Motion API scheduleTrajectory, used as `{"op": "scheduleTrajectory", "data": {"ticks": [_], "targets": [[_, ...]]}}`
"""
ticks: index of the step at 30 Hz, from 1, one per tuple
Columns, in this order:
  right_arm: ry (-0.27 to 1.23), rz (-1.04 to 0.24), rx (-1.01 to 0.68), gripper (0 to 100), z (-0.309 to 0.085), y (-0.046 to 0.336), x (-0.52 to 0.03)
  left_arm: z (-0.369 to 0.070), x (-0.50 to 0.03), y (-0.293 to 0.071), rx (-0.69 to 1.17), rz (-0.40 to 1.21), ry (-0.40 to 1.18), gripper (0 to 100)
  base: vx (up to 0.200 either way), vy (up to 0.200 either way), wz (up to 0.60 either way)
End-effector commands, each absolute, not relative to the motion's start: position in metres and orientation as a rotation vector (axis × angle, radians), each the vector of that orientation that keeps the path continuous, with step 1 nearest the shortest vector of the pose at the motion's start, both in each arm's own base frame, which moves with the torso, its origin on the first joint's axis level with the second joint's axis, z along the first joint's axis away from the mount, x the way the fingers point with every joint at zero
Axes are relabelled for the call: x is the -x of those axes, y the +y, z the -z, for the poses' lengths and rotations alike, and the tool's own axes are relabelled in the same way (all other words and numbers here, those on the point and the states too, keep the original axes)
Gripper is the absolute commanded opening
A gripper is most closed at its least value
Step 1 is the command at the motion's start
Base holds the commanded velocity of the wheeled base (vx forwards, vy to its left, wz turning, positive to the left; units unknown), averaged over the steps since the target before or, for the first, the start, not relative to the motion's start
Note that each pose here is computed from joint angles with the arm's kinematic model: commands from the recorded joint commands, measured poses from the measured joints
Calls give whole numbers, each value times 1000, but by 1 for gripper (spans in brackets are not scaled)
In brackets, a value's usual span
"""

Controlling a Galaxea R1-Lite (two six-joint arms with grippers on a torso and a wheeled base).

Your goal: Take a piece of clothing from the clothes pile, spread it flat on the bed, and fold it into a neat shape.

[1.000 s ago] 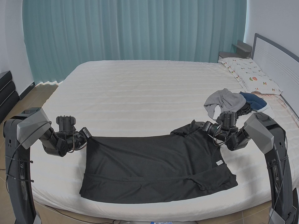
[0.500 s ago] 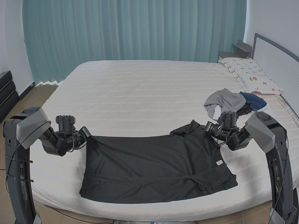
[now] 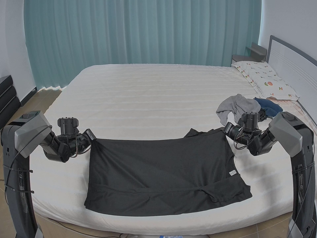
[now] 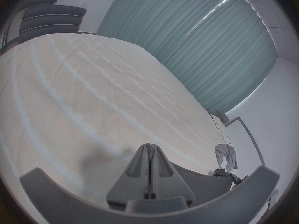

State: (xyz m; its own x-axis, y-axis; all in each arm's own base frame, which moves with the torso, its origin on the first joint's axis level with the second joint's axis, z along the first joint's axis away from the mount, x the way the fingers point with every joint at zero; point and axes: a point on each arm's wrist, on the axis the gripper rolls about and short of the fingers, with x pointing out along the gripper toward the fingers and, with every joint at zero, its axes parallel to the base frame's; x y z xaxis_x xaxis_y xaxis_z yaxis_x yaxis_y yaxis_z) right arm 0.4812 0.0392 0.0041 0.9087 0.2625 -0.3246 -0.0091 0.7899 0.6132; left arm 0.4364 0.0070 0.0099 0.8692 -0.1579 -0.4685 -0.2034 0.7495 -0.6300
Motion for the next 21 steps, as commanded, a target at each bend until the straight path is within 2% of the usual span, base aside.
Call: {"op": "scheduleTrajectory", "data": {"ticks": [1,5,13,21], "targets": [[379,-146,-662,0,-19,32,-477,-16,-437,8,733,-23,512,0,0,0,0],[342,-139,-697,0,-24,26,-475,-20,-436,8,733,-20,505,0,0,0,0],[394,-144,-702,0,-12,22,-464,-23,-436,11,734,-23,495,0,0,0,0],[346,-161,-704,0,-18,22,-465,-21,-434,10,726,-22,502,0,0,0,0]]}}
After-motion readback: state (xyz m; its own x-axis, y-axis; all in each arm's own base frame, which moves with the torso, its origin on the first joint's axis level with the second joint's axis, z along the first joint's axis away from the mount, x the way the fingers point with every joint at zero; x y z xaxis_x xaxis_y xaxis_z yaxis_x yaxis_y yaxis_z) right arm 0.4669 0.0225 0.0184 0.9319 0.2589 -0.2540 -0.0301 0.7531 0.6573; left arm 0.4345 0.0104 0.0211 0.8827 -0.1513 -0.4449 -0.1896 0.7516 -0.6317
